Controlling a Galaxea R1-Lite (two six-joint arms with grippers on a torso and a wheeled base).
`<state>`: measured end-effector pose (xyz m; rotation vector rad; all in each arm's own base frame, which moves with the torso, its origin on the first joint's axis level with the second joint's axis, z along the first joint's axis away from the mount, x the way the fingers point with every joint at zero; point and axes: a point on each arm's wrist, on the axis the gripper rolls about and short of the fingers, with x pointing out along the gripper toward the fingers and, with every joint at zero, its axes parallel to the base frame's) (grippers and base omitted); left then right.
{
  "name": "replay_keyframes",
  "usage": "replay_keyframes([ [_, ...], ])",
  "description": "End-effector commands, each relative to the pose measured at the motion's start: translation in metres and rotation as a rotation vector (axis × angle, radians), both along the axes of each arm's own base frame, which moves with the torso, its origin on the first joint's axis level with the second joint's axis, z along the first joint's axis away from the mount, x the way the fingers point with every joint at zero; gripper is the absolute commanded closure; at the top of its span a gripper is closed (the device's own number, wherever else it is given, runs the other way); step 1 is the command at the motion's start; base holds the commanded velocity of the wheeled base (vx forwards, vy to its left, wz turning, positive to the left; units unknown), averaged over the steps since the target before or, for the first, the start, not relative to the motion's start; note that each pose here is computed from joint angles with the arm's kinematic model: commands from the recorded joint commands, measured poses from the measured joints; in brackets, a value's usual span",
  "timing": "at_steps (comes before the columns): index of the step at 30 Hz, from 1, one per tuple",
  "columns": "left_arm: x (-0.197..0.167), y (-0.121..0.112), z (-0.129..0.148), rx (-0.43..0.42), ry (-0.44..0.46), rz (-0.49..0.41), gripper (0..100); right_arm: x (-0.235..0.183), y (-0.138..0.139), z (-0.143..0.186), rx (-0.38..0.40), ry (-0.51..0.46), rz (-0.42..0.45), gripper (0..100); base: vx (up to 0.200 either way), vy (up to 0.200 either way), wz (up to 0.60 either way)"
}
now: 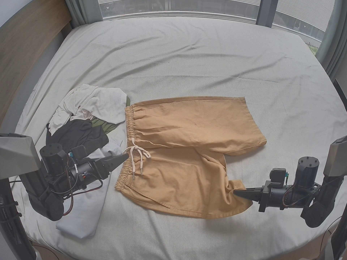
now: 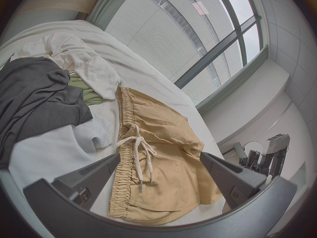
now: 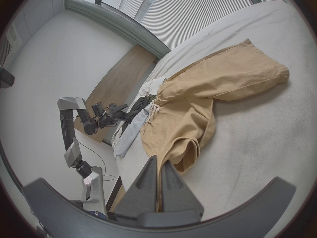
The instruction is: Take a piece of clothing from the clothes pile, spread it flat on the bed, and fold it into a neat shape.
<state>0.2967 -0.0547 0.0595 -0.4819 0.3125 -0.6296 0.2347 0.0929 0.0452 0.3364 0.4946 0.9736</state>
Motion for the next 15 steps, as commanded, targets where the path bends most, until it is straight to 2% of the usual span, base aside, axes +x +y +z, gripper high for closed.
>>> replay_keyframes([
  [1, 0.0, 0.0, 0.0, 0.0, 0.0, -0.001, 0, 0.005, 0.027, 0.007, 0.039, -0.036, 0.078, 100, 0.0, 0.0, 0.0],
  [5, -0.001, -0.001, -0.001, 0.002, 0.005, -0.003, 0, 0.023, 0.042, 0.006, 0.078, -0.022, 0.086, 100, 0.0, 0.0, 0.0],
  [10, -0.001, -0.001, -0.001, 0.0, 0.006, -0.003, 0, 0.04, 0.05, -0.008, 0.075, -0.013, 0.084, 100, 0.0, 0.0, 0.0],
  [15, -0.001, -0.001, -0.001, 0.002, 0.005, -0.003, 0, 0.044, 0.056, -0.007, 0.084, -0.033, 0.097, 100, 0.0, 0.0, 0.0],
])
